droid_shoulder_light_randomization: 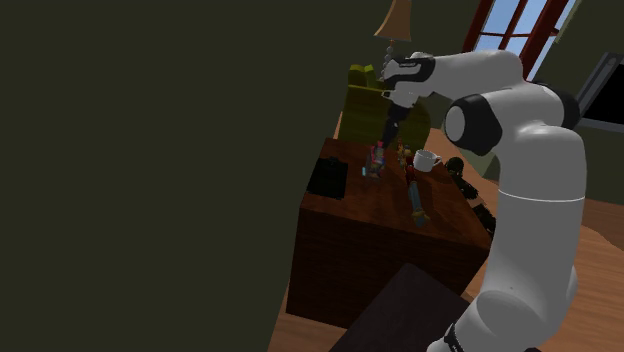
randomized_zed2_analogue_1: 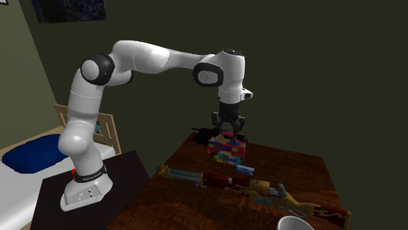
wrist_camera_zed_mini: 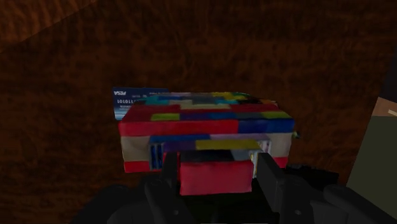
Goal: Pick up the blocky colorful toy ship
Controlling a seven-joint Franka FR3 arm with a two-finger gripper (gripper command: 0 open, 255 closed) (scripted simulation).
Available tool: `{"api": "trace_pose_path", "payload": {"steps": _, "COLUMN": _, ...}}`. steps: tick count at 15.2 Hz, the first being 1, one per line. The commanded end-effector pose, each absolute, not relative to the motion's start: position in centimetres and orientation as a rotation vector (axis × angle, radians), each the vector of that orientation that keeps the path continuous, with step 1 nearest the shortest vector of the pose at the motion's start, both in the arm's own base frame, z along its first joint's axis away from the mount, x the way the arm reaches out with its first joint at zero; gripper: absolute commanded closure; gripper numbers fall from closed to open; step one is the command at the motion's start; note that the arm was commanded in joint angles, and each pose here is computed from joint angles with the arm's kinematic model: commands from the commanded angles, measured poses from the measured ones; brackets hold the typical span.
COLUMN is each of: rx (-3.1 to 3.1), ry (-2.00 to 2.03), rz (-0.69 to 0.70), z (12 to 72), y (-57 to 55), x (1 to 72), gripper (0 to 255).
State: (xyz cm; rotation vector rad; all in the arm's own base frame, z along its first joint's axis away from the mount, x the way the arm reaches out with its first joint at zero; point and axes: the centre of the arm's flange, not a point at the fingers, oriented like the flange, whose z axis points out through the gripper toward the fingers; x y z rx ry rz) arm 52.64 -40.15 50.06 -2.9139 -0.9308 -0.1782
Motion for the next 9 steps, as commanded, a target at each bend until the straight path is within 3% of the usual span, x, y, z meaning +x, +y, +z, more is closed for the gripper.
{"api": "trace_pose_path", "payload": {"steps": 1, "rx": -2.914, "ry": -0.931, "rz": -0.179, "z": 51.2, "y": -40.1, "x": 52.6, "gripper": 255}}
{"api": "trace_pose_path", "payload": {"steps": 9, "rx": -2.914, "ry": -0.931, "rz": -0.179, "z": 54.5, "y": -40.1, "x": 52.6, "gripper": 255}}
